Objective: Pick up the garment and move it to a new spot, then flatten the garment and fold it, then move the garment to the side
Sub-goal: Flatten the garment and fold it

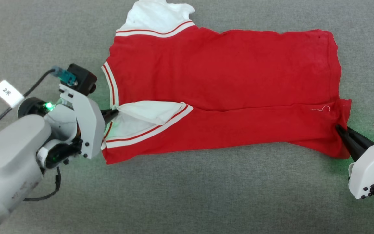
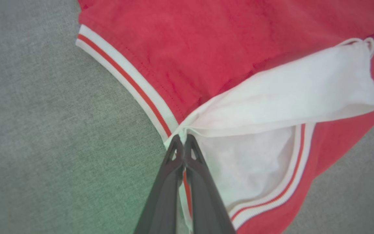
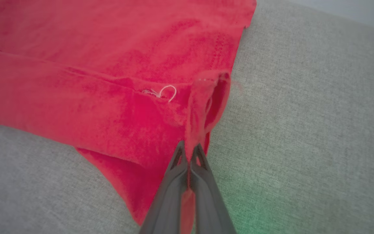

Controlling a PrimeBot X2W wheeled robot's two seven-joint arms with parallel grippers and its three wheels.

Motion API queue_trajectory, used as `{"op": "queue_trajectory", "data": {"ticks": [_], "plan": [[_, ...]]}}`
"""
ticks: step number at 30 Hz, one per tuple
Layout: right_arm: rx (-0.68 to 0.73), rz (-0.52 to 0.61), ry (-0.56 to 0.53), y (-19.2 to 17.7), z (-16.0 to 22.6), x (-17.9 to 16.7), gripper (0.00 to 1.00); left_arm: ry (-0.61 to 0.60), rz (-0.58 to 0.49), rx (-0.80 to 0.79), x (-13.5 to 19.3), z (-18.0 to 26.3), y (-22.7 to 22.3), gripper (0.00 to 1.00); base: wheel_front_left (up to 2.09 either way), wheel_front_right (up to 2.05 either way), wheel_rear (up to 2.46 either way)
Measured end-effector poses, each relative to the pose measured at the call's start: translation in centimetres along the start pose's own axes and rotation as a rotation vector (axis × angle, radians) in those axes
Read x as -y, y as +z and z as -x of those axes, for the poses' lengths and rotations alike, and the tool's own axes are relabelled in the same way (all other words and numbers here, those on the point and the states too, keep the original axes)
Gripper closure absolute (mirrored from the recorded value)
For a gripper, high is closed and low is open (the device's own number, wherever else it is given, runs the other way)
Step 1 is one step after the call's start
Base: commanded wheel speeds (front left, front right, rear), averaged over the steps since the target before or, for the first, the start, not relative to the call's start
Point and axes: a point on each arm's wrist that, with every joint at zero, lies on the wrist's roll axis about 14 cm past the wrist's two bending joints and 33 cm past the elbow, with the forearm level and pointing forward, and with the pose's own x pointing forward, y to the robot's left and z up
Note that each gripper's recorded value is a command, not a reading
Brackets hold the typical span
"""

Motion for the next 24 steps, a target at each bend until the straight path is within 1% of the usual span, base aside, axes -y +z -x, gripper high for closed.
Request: {"op": "queue_trajectory", "data": {"ticks": [1,3,4,5,6,7,8,10,11,12,13,14,17,20,24], "plan": [[-0.005,0.0,0.003,0.1,0.0,0.0,1.0,0.001,0.012,-0.004,0.0,0.0,0.0,0.94,0.0,0.0,0.0],[-0.018,0.0,0.006,0.0,-0.1,0.0,1.0,0.004,0.031,-0.016,-0.1,-0.1,-0.2,0.67,0.0,0.0,0.0],[-0.021,-0.003,0.008,0.0,-0.1,-0.1,1.0,0.007,0.045,-0.02,-0.1,0.0,-0.2,0.6,0.0,0.0,0.0],[-0.022,-0.002,0.009,0.2,-0.1,-0.1,0.95,0.006,0.056,-0.018,-0.1,0.0,-0.2,0.38,0.0,0.0,0.0],[-0.02,0.0,0.01,0.4,-0.1,0.0,0.88,0.007,0.061,-0.02,0.0,0.1,-0.1,0.08,0.0,0.0,0.0],[-0.02,0.0,0.012,0.6,-0.1,0.0,0.84,0.014,0.067,-0.014,-0.1,0.2,0.0,0.0,0.0,0.0,0.0],[-0.021,0.002,0.012,0.7,-0.1,0.0,0.79,0.014,0.075,-0.008,-0.1,0.3,0.2,0.0,0.0,0.0,0.0],[-0.028,0.009,0.017,0.7,0.0,-0.2,0.58,0.019,0.082,-0.001,0.0,0.6,0.4,0.0,0.0,0.0,0.0],[-0.024,0.016,0.02,0.9,0.1,-0.3,0.55,0.022,0.09,0.009,0.0,0.8,0.6,0.0,0.0,0.0,0.0],[-0.017,0.023,0.023,1.2,0.2,-0.4,0.44,0.024,0.099,0.022,0.0,1.0,0.9,0.0,0.0,0.0,0.0],[-0.007,0.032,0.025,1.5,0.3,-0.4,0.24,0.031,0.109,0.03,-0.1,1.2,1.1,0.0,0.0,0.0,0.0],[0.0,0.039,0.025,1.9,0.4,-0.4,0.0,0.037,0.113,0.034,-0.2,1.5,1.2,0.0,0.0,0.0,0.0],[0.015,0.039,0.028,2.5,0.6,-0.6,0.0,0.046,0.121,0.06,-0.1,2.4,1.6,0.0,0.0,0.0,0.0],[0.038,0.032,0.029,3.3,1.1,-0.7,0.0,0.052,0.154,0.073,0.0,3.3,1.7,0.0,0.0,0.0,0.0],[0.07,0.003,0.023,4.1,2.0,-0.7,0.0,0.061,0.209,0.027,0.2,4.3,0.5,0.0,0.0,0.0,0.0]]}}
